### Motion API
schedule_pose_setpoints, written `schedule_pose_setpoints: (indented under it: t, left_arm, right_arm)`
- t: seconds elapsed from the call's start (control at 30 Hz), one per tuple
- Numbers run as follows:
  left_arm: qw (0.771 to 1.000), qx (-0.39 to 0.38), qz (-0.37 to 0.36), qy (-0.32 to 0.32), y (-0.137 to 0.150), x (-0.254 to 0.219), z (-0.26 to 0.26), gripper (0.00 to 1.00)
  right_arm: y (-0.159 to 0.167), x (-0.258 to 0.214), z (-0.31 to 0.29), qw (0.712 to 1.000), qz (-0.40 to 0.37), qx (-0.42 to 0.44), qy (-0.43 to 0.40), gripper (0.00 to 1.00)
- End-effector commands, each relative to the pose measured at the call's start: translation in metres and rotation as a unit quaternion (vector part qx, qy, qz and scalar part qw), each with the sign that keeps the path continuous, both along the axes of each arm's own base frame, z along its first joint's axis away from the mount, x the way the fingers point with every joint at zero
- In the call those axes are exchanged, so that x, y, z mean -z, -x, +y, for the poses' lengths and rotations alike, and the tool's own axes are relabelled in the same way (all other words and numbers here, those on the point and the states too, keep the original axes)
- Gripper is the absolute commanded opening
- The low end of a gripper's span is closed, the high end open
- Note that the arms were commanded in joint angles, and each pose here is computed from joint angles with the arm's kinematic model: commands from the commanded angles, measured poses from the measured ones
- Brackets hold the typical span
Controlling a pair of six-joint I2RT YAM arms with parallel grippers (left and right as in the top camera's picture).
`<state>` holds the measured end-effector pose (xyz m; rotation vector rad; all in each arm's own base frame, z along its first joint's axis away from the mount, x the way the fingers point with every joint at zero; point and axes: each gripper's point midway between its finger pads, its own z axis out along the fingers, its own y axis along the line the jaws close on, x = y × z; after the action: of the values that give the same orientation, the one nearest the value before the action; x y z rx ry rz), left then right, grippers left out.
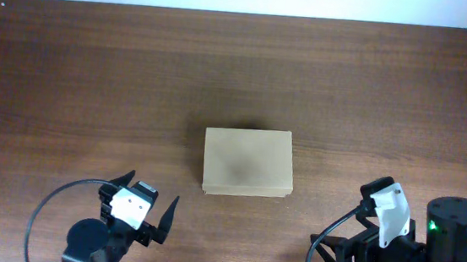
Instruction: Pack container
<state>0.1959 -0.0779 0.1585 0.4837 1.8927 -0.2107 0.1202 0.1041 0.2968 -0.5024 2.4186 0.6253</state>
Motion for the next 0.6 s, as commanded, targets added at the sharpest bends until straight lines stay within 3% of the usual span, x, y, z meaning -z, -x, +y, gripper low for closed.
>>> schedule_pose_setpoints:
  t: [0.0, 0.13, 0.57]
  left_arm:
    - [1.0, 0.011, 0.0, 0.01, -0.001, 0.016, -0.005, 1.0]
    - [0.999, 0.023, -0.001, 0.023, -0.004, 0.034, -0.011, 1.0]
    - [1.0, 0.017, -0.002, 0.021, -0.005, 0.034, -0.01, 1.0]
  right_arm:
    - [0.0, -0.003, -0.001, 1.0, -0.008, 0.0, 0.002, 0.99]
    - [0.0, -0.003, -0.001, 1.0, -0.008, 0.0, 0.002, 0.99]
    - [0.0, -0.003, -0.001, 1.0, -0.008, 0.0, 0.002, 0.99]
